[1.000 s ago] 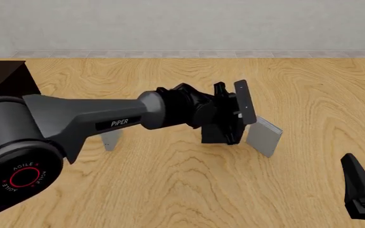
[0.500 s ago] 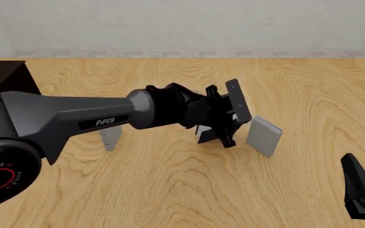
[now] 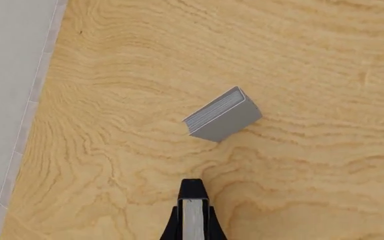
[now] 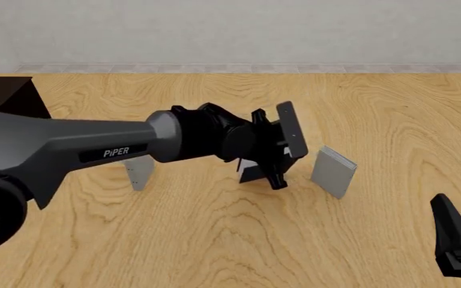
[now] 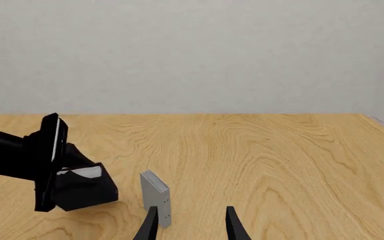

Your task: Pick up the book in the middle and place it on the cabinet shelf.

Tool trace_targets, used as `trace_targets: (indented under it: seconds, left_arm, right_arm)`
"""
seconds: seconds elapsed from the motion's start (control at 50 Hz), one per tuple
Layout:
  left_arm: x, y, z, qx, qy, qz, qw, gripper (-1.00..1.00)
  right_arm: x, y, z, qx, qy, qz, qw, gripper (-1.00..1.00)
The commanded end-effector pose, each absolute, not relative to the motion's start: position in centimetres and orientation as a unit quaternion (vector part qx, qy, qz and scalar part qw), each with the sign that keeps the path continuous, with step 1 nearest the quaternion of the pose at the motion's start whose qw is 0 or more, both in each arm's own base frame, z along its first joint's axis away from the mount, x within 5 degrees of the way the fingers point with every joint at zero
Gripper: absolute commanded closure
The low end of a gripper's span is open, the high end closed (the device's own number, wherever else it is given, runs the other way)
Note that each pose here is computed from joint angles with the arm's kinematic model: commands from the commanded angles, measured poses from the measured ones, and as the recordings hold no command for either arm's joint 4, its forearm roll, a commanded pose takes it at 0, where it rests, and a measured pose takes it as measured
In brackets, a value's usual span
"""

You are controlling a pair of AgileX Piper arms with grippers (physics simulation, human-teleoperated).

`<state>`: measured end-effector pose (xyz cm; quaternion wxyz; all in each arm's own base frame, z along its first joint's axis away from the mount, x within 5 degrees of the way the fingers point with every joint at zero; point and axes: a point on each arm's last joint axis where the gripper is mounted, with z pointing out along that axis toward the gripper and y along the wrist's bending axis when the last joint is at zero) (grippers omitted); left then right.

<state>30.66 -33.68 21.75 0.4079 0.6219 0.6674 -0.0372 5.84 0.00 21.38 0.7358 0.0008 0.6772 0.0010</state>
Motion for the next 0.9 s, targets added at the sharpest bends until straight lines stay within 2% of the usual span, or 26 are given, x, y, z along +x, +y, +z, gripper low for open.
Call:
trace_targets:
  seconds: [0.02, 0.34, 0.9]
  left_arm:
    - [30.1, -33.0, 23.1, 0.632, 0.653, -0.026, 0.417, 1.00]
    - [28.5, -32.0, 24.9, 0.634, 0.644, -0.028, 0.426, 1.00]
    - [28.1, -30.5, 28.0, 0.630, 0.636, -0.020, 0.445, 1.00]
  right_arm:
    - [5.8, 0.0, 21.4, 0.001, 0.677, 0.001, 0.736, -1.00]
    - [5.8, 0.0, 21.4, 0.001, 0.677, 0.001, 0.736, -1.00]
    - [5.8, 0.0, 21.4, 0.001, 0.677, 0.001, 0.736, -1.00]
